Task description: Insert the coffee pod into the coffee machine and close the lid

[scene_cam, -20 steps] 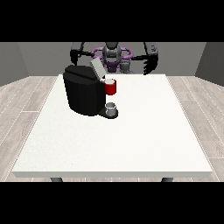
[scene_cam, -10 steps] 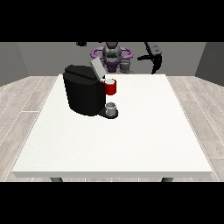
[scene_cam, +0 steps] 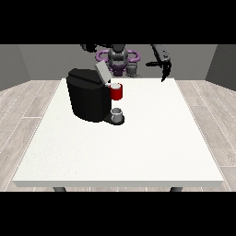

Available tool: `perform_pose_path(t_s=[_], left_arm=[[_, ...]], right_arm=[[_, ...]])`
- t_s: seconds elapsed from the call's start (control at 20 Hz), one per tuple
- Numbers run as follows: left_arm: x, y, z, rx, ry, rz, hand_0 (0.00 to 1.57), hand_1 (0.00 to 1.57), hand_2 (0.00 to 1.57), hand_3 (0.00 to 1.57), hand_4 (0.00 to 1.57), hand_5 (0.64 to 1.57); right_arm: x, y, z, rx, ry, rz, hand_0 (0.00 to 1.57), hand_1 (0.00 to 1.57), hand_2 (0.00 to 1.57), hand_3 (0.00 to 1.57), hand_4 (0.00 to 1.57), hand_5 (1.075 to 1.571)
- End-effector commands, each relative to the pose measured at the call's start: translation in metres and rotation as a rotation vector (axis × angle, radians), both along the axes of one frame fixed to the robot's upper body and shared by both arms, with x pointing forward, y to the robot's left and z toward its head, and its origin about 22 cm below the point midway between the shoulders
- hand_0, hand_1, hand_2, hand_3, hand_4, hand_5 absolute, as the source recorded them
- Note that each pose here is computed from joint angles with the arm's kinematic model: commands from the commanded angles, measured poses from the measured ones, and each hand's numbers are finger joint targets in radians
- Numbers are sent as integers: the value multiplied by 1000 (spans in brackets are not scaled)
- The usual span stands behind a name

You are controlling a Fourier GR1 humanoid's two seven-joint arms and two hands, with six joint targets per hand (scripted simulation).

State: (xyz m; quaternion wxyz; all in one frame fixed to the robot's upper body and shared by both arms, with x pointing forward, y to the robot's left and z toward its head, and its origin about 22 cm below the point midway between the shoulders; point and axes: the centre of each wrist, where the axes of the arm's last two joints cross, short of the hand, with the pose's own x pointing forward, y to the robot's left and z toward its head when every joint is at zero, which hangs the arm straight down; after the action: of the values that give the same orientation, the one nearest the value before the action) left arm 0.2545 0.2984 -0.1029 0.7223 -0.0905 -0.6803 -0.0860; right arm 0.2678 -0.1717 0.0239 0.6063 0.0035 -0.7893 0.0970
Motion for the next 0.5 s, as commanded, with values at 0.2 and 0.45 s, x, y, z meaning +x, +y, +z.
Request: perform_pose_path(t_s=[0.2, 0.45], left_arm=[[4, -13, 17, -31, -86, -58, 0, 0, 0, 0, 192, 1571], [17, -14, 41, -10, -207, -65, 0, 0, 0, 0, 211, 1571]], right_arm=[[27, 26, 18, -98, -70, -86, 0, 0, 0, 0, 195, 1571], [62, -15, 34, -48, -98, -134, 0, 0, 0, 0, 353, 1571]])
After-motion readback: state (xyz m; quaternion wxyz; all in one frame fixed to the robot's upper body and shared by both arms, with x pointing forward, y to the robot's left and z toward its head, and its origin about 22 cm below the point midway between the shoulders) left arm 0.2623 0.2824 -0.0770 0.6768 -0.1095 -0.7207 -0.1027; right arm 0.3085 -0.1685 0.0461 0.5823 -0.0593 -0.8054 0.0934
